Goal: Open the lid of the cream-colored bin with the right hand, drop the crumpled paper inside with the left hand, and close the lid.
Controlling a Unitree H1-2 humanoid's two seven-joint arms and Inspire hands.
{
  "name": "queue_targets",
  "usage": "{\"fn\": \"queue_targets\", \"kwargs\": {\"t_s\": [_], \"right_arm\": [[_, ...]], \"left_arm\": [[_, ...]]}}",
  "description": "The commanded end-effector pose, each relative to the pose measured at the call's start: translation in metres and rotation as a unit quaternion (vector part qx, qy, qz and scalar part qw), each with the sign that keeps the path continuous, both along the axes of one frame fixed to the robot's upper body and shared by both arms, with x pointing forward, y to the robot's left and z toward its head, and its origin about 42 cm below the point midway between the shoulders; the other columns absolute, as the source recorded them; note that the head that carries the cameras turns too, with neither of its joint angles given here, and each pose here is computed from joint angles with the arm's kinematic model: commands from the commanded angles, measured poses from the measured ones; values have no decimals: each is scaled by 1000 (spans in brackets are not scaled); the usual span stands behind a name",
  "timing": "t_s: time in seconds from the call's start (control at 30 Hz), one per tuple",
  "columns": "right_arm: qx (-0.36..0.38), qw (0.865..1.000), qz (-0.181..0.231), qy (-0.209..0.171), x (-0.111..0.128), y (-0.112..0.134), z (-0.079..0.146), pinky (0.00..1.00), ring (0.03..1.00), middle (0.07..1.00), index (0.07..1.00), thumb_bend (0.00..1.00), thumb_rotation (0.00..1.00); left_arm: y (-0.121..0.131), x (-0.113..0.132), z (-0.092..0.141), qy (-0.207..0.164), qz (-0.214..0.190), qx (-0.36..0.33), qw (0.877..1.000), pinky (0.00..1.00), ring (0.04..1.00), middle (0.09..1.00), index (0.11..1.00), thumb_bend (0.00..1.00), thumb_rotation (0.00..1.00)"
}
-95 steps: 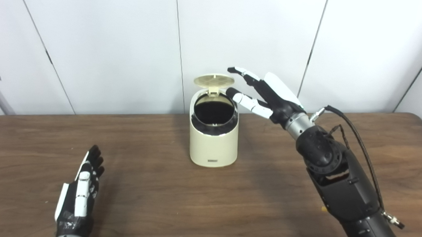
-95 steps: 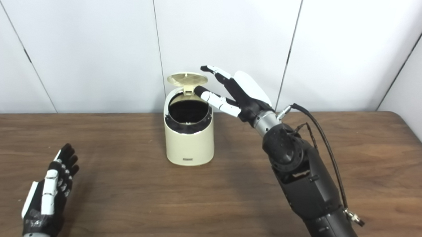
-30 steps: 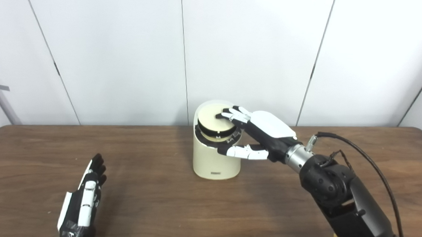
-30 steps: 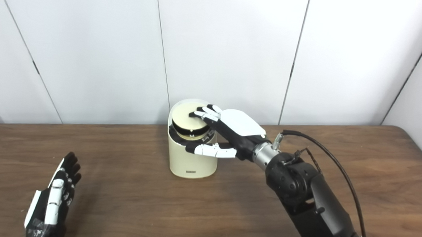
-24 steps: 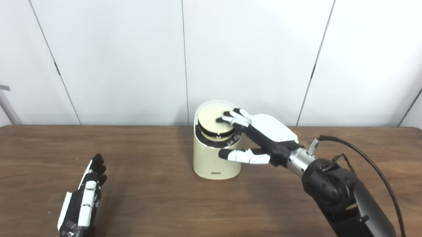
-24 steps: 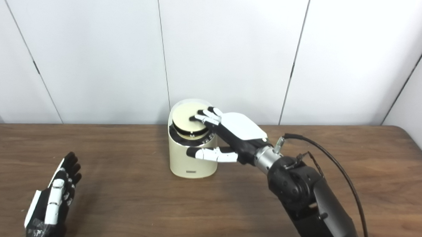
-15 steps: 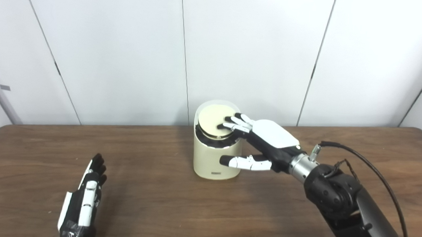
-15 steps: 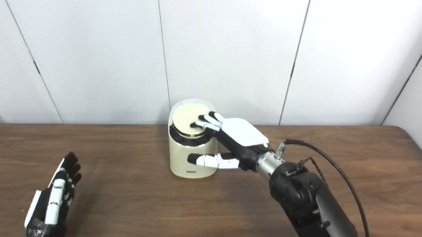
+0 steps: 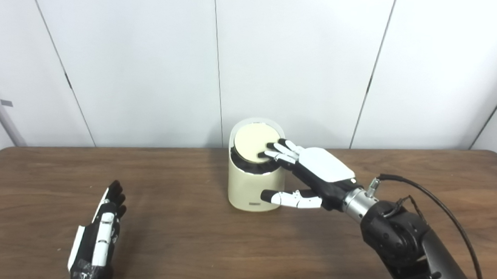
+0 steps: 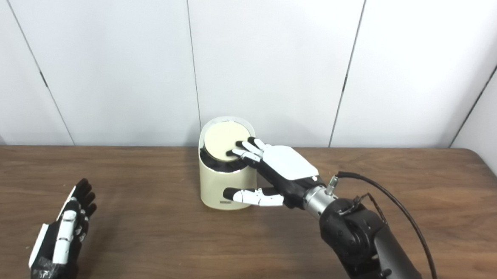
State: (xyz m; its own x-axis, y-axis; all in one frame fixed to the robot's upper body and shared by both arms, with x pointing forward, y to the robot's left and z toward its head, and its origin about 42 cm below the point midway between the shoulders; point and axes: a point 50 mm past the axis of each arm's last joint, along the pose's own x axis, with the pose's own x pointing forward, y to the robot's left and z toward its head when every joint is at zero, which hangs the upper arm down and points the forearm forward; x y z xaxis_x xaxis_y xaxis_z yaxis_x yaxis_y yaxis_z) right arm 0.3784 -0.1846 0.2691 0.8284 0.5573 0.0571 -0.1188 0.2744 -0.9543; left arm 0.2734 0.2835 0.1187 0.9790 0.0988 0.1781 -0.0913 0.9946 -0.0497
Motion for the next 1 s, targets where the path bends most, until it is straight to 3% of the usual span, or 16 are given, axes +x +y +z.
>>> {"fn": "queue_targets", "kwargs": {"t_s": [0.0,0.7,0.97], "right_arm": [[-2,1000,2,-30,4,-3,14,985,1000,974,895,543,1000],[-22,999,2,-31,9,-1,9,974,1000,974,854,554,1000],[-38,999,-2,-13,11,-3,3,965,1000,962,851,581,1000]], "left_arm": [[-13,-18,-28,40,3,-24,999,1000,1000,1000,1000,446,878],[-14,-17,-27,31,5,-25,999,1000,1000,1000,1000,442,884],[-14,-17,-26,26,9,-25,999,1000,1000,1000,1000,447,871]]}}
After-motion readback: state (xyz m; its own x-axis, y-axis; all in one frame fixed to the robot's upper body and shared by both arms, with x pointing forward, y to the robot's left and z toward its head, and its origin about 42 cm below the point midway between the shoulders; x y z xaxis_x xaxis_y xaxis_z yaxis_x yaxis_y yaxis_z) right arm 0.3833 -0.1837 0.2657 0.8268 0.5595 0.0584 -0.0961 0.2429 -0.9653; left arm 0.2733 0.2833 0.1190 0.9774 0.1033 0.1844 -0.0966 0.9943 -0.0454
